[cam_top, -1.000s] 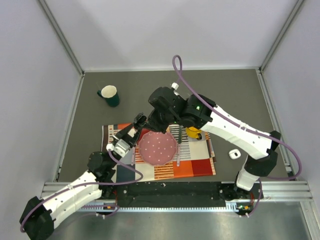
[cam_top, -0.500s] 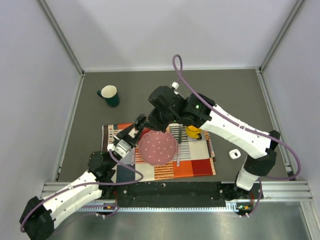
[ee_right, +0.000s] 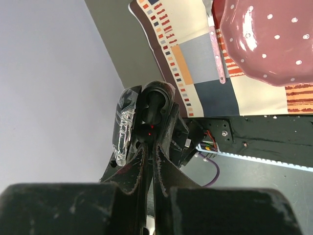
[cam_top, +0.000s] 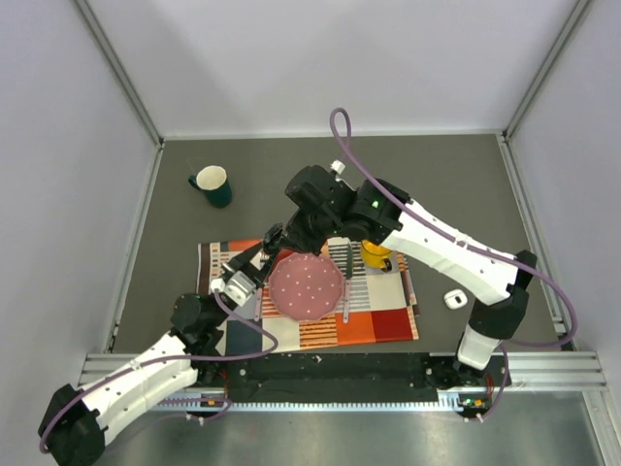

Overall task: Insert the wireless bluetooth earbuds into the charging case
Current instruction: Place the earbud in the charging case.

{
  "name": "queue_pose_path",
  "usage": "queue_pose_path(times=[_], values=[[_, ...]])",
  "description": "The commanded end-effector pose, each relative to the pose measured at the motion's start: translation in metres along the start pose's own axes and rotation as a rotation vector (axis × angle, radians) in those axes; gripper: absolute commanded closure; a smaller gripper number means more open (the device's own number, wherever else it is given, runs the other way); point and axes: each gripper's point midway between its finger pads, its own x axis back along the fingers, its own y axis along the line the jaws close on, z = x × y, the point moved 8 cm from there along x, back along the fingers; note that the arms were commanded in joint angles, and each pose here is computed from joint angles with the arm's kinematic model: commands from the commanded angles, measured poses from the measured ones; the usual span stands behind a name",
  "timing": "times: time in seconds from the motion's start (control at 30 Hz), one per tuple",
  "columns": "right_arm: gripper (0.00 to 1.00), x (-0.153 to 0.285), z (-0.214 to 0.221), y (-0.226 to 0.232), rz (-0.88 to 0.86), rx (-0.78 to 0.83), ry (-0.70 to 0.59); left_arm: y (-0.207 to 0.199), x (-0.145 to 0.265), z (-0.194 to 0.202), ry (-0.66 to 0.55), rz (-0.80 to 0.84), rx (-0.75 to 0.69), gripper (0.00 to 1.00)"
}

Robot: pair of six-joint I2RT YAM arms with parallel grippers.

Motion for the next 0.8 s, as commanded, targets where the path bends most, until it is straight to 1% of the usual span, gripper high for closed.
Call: queue_pose_path(times=[0.0, 0.13, 0.2, 0.27, 0.3, 0.33, 0.37, 0.4, 0.5, 0.6, 0.77], values=[[1.00, -0.011, 0.000, 0.004, 0.003, -0.009, 0.015, 0.004, -0.012, -0.031, -0.134, 0.028, -0.005, 1.00], [1.00, -0.017, 0.002, 0.003, 0.017, -0.008, 0.022, 0.003, -0.013, -0.032, -0.135, 0.043, -0.003, 1.00], [0.97, -0.020, 0.002, 0.003, 0.021, -0.008, 0.021, 0.001, -0.014, -0.031, -0.132, 0.053, 0.000, 1.00], [0.91, -0.021, 0.003, 0.004, 0.021, -0.004, 0.022, 0.001, -0.015, -0.032, -0.135, 0.060, 0.001, 1.00], [0.86, -0.022, 0.003, 0.004, 0.021, -0.001, 0.022, 0.001, -0.016, -0.032, -0.133, 0.062, 0.003, 1.00], [0.85, -0.023, 0.002, 0.004, 0.021, -0.002, 0.020, 0.000, -0.016, -0.031, -0.132, 0.066, 0.004, 1.00], [0.81, -0.023, 0.003, 0.004, 0.020, 0.002, 0.019, 0.000, -0.016, -0.031, -0.131, 0.067, 0.008, 1.00], [0.74, -0.022, 0.002, 0.004, 0.018, 0.003, 0.016, -0.001, -0.016, -0.031, -0.130, 0.067, 0.009, 1.00], [0.69, -0.020, 0.000, 0.005, 0.011, 0.007, -0.001, 0.000, -0.015, -0.030, -0.129, 0.065, 0.006, 1.00], [0.67, -0.016, -0.003, 0.006, -0.004, 0.009, -0.022, 0.000, -0.015, -0.030, -0.124, 0.064, 0.010, 1.00], [0.67, -0.004, -0.006, 0.006, -0.028, 0.019, -0.037, 0.002, -0.013, -0.028, -0.114, 0.029, 0.023, 1.00]])
